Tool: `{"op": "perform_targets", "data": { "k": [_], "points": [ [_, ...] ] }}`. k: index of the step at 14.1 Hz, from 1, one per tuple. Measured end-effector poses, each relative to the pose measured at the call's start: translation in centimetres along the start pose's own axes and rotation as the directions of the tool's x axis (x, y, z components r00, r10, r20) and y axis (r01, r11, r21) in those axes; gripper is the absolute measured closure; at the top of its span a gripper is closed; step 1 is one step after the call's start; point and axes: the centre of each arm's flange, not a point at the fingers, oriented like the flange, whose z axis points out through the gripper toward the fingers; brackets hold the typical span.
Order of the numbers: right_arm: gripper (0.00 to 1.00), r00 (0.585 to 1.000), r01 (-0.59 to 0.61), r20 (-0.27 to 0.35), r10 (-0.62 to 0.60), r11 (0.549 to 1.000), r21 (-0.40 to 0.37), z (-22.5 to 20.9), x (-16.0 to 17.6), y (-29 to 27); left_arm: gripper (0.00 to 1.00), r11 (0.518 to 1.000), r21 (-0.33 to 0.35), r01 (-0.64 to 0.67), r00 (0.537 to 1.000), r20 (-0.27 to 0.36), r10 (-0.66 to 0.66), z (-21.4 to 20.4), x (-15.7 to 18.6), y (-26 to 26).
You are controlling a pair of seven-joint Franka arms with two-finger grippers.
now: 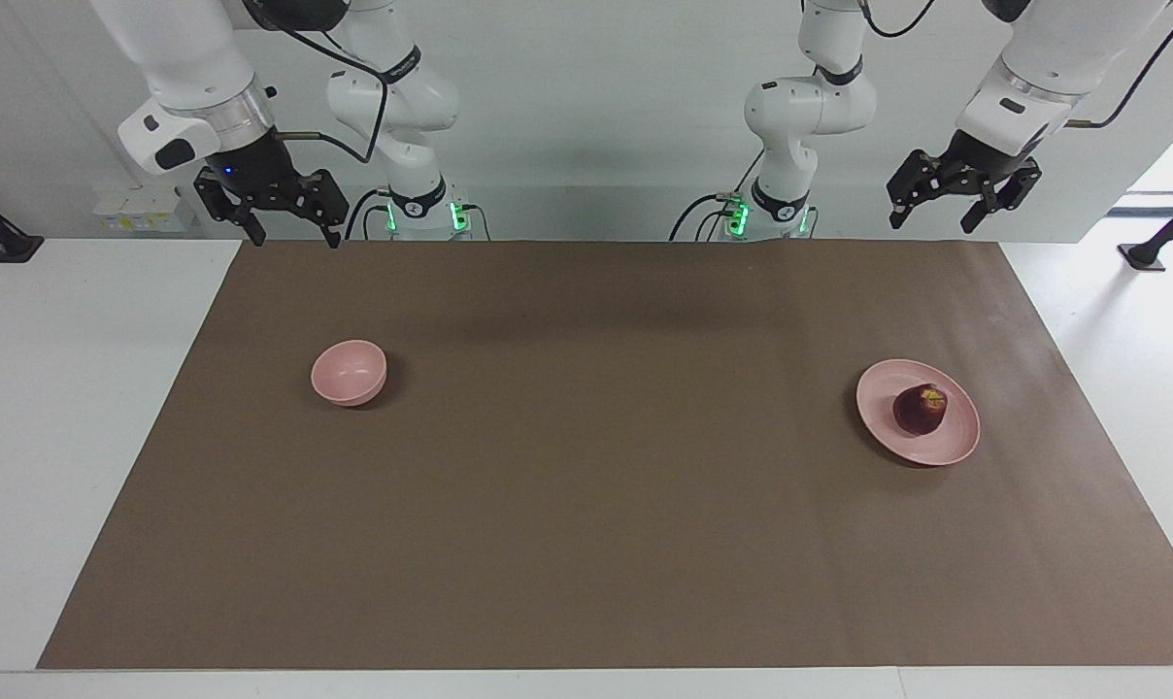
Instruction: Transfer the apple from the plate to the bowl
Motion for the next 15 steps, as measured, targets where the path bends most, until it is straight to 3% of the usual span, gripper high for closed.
{"op": "perform_targets", "data": {
  "k": [5, 9, 13, 15],
  "points": [
    [0.00, 1.000, 0.017, 0.016, -0.017, 1.000, 0.002, 0.5, -1.1, -1.0, 0.00, 1.000, 0.001, 0.000, 1.000, 0.001, 0.000, 0.1, -0.2, 0.0],
    [0.00, 1.000, 0.014, 0.016, -0.015, 1.000, 0.020, 0.5, -1.4, -1.0, 0.00, 1.000, 0.002, 0.005, 0.999, -0.051, -0.005, 0.0, 0.3, -0.3],
    [0.00, 1.000, 0.014, 0.011, -0.014, 1.000, 0.019, 0.2, -1.7, -0.9, 0.00, 0.998, 0.001, 0.058, 0.991, -0.118, -0.057, 3.3, 2.1, -3.1],
    [0.00, 1.000, 0.014, 0.013, -0.014, 1.000, 0.019, 0.2, -1.9, -1.0, 0.00, 0.996, -0.001, 0.089, 0.989, -0.119, -0.088, 5.2, 2.6, -5.0]
  ]
}}
